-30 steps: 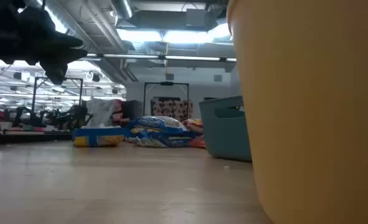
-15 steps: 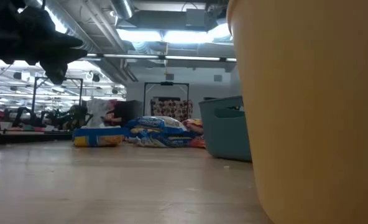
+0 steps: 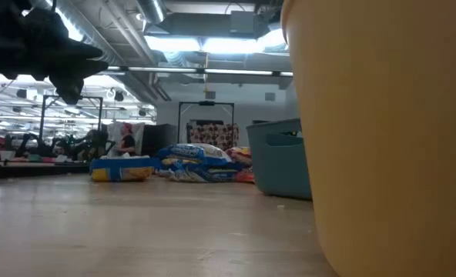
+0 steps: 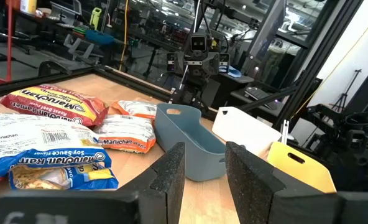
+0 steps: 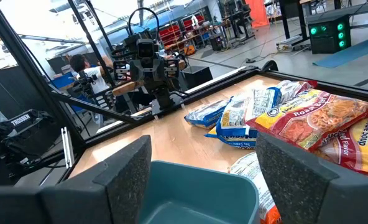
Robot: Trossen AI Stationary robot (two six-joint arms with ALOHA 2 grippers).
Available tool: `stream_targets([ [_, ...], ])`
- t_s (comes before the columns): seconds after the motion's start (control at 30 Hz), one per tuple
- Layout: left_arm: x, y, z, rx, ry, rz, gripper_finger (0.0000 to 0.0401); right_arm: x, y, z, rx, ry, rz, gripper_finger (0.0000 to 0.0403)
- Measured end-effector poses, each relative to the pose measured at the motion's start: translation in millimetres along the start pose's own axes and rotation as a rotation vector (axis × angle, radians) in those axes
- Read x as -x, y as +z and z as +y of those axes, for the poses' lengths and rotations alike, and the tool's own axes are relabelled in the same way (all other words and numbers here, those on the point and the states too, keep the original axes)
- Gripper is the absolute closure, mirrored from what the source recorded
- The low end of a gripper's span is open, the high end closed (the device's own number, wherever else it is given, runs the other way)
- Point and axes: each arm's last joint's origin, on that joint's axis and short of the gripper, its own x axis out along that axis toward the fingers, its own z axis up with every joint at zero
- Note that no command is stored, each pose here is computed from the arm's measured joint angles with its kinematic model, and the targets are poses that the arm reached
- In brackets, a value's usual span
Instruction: Sort Maruchan noodles
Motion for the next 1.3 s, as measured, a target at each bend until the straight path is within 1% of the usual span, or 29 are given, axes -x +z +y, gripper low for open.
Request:
stream_targets([
  [0.4,0.0,0.0,0.0,0.0,0.0,0.0,0.0293,0.0,0.3,0.0,0.0,-0.002,-0.004,0.0126],
  [0.5,0.0,-0.1,0.0,0.0,0.0,0.0,0.0293,0.0,1.3,-0.9,-0.003,-0.038,-0.025,0.0126],
  [0.57,0.0,0.0,0.0,0.0,0.001,0.0,0.0293,0.0,1.8,-0.7,-0.048,-0.035,-0.031,0.0126],
  [0.67,0.0,0.5,0.5,-0.03,0.019,-0.011,0.0293,0.0,3.6,0.4,-0.181,-0.012,-0.05,0.0126],
  [0.73,0.0,1.6,0.7,-0.026,0.035,-0.027,0.0293,0.0,4.0,0.2,-0.242,-0.016,-0.057,0.0126],
  [0.8,0.1,2.8,0.8,-0.014,0.051,-0.045,0.0293,0.4,7.8,-0.5,-0.266,-0.063,-0.121,0.0126],
  [0.9,0.2,4.2,1.1,-0.009,0.071,-0.067,0.0293,1.6,11.5,-4.5,-0.299,-0.208,-0.227,0.0126],
  [0.93,0.3,5.4,1.2,-0.006,0.084,-0.082,0.0293,2.1,13.1,-5.1,-0.32,-0.232,-0.259,0.0126],
  [1.0,0.5,7.8,1.5,0.003,0.112,-0.118,0.0293,2.9,17.0,-4.5,-0.353,-0.236,-0.31,0.0126],
  [1.1,1.5,14.3,0.9,0.025,0.144,-0.197,0.0293,4.1,24.0,-2.1,-0.365,-0.234,-0.326,0.0126],
  [1.2,3.1,21.3,0.4,0.049,0.184,-0.285,0.0293,5.3,43.0,4.1,-0.336,-0.265,-0.348,0.0126],
  [1.3,5.0,26.9,0.7,0.077,0.234,-0.36,0.0293,-0.3,64.6,11.6,-0.253,-0.357,-0.318,0.0126],
])
